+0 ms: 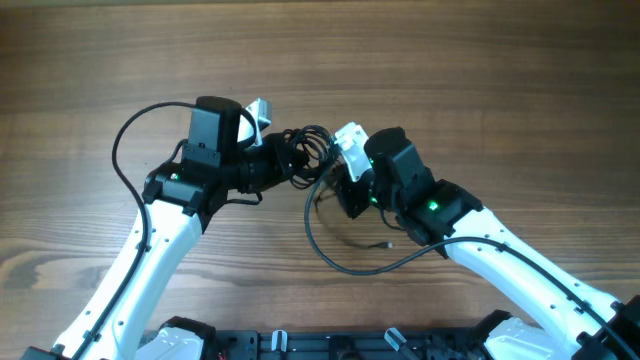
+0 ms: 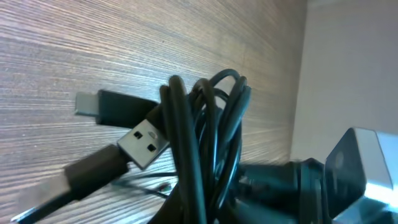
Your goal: Untangle cables
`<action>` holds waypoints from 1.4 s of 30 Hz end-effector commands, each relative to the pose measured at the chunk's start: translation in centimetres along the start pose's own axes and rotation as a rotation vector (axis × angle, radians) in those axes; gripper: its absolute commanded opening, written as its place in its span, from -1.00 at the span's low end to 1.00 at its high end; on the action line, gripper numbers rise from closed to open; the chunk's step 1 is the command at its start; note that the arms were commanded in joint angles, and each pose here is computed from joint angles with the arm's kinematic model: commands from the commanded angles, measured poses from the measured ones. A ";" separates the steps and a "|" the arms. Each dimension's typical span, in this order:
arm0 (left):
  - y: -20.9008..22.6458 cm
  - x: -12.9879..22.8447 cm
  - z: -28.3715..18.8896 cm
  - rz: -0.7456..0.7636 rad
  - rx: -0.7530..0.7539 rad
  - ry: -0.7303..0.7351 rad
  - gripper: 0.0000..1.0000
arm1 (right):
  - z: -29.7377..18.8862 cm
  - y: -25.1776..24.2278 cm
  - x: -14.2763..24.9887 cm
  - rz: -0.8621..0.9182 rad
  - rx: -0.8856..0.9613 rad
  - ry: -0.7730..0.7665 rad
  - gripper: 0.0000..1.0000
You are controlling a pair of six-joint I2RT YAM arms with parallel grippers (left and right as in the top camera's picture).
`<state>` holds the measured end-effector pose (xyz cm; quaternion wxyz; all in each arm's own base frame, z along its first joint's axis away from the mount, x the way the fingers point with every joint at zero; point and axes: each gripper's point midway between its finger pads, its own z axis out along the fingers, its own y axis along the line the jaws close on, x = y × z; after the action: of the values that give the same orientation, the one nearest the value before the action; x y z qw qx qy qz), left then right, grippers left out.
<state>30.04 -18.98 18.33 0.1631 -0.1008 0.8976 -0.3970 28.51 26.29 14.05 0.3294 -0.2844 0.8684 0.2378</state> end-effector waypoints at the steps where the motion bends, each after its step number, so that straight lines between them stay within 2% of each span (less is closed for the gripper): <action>1: 1.4 -0.8 -0.1 -0.024 -0.076 -0.051 -0.83 | -1.1 -0.9 -0.6 0.029 0.065 -0.018 -0.92; 6: 4.3 -1.7 -0.7 -0.043 -0.229 -0.123 -0.92 | -4.4 -0.3 -1.6 0.110 0.020 -0.069 -0.91; 9: 4.0 -2.0 -0.6 0.010 -0.219 -0.128 -0.92 | -5.6 1.6 -2.0 0.091 -0.071 -0.087 -0.91; 14: 3.3 -2.0 -0.4 0.225 -0.212 -0.115 -0.92 | -6.8 4.7 -2.0 0.099 -0.246 -0.078 -0.91; 22: 2.1 -1.9 0.1 0.285 -0.186 -0.119 -0.92 | -8.5 8.7 -3.9 0.239 -0.504 -0.091 -0.91; 27: 1.1 -0.6 0.9 0.319 -0.169 -0.088 -0.92 | -8.7 7.9 -6.5 0.244 -0.460 -0.205 -0.91; 31: 1.1 -0.4 0.9 0.323 -0.173 -0.086 -0.92 | -8.4 6.6 -7.4 0.327 -0.394 -0.243 -0.91; 36: 2.4 -1.2 0.6 0.319 -0.253 -0.129 -0.92 | -9.3 7.6 -8.7 0.313 -0.459 -0.286 -0.91; 42: 4.0 -1.8 0.0 0.310 -0.346 -0.162 -0.92 | -9.9 6.0 -10.0 0.401 -0.451 -0.332 -0.91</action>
<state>30.90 -17.78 16.61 0.2564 -0.0083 0.9315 -0.2580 26.25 28.56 26.53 0.3296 -0.1435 0.7873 0.5009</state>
